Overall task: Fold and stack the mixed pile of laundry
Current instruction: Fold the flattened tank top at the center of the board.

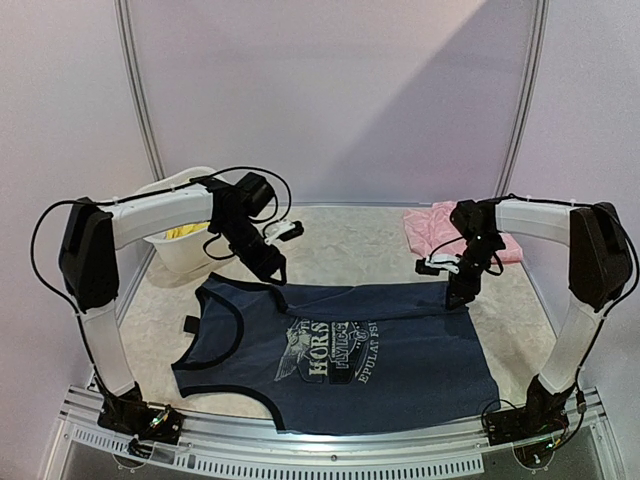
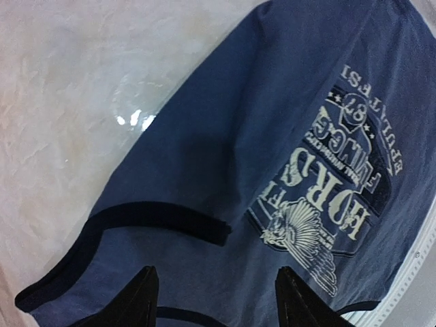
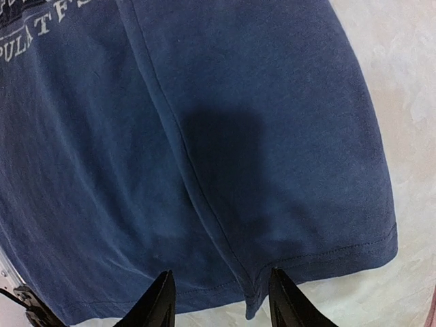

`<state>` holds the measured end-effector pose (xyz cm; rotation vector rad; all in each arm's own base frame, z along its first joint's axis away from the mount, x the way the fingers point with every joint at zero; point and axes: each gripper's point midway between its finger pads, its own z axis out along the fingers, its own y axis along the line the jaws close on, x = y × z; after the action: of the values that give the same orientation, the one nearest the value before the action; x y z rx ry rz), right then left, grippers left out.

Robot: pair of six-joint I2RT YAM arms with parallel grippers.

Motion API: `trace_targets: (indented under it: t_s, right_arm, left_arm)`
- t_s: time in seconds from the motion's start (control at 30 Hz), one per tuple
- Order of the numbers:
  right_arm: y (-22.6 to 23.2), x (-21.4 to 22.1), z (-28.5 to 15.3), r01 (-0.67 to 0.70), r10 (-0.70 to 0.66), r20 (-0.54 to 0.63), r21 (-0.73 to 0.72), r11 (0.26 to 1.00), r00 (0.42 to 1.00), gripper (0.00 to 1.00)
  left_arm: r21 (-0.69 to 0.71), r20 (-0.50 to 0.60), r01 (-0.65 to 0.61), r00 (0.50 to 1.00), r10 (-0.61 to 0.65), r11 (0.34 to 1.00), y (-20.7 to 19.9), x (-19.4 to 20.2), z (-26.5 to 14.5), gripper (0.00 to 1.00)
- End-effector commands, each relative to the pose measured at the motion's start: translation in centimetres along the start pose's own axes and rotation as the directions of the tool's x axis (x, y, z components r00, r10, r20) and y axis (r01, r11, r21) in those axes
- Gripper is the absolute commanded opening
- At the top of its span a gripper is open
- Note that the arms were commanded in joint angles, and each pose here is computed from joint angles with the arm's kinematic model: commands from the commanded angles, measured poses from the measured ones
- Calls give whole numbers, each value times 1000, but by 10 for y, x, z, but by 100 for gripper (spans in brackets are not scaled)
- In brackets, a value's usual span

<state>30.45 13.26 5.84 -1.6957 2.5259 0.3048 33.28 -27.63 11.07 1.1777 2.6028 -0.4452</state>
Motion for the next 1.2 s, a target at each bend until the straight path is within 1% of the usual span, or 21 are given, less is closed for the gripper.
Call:
trace_targets:
  t_s: [0.0, 0.13, 0.23, 0.3, 0.37, 0.5, 0.57, 0.63, 0.73, 0.9, 1.17]
  right_arm:
    - [-2, 15, -6, 85, -84, -44, 39, 996, 996, 48]
    - [-2, 24, 2, 106, -102, -83, 39, 994, 991, 49]
    - [-5, 29, 8, 105, -100, -107, 47, 993, 989, 47]
    - [-8, 28, 10, 104, -98, -111, 57, 993, 989, 44]
    - [-12, 28, 12, 99, -90, -115, 72, 992, 989, 41]
    - [-17, 31, 17, 92, -80, -133, 82, 992, 988, 32]
    - [-17, 31, 18, 90, -79, -135, 78, 993, 988, 26]
    - [-16, 32, 20, 85, -75, -138, 71, 994, 988, 22]
    - [-17, 32, 21, 78, -68, -140, 68, 995, 988, 17]
    - [-15, 33, 20, 74, -64, -143, 66, 995, 988, 14]
    - [-15, 32, 19, 67, -57, -139, 70, 995, 989, 12]
  left_arm:
    - [77, 35, -138, 990, 136, 987, -20, -10, -7, 60]
    - [63, -23, -196, 980, 198, 979, -26, -10, 11, 61]
    - [4, -73, -284, 956, 283, 959, -32, -8, 19, 62]
    - [5, -80, -312, 947, 311, 950, -33, -4, 22, 62]
    - [1, -114, -332, 937, 330, 943, -31, 4, 26, 62]
    - [9, -157, -366, 918, 363, 930, -32, 17, 33, 61]
    - [-2, -190, -379, 909, 372, 925, -30, 23, 39, 61]
    - [-10, -230, -394, 896, 381, 919, -27, 28, 48, 60]
    - [-35, -260, -414, 883, 391, 910, -23, 30, 59, 58]
    - [-51, -281, -432, 871, 402, 900, -19, 30, 69, 54]
    - [-5, -297, -429, 863, 408, 903, -24, 37, 81, 44]
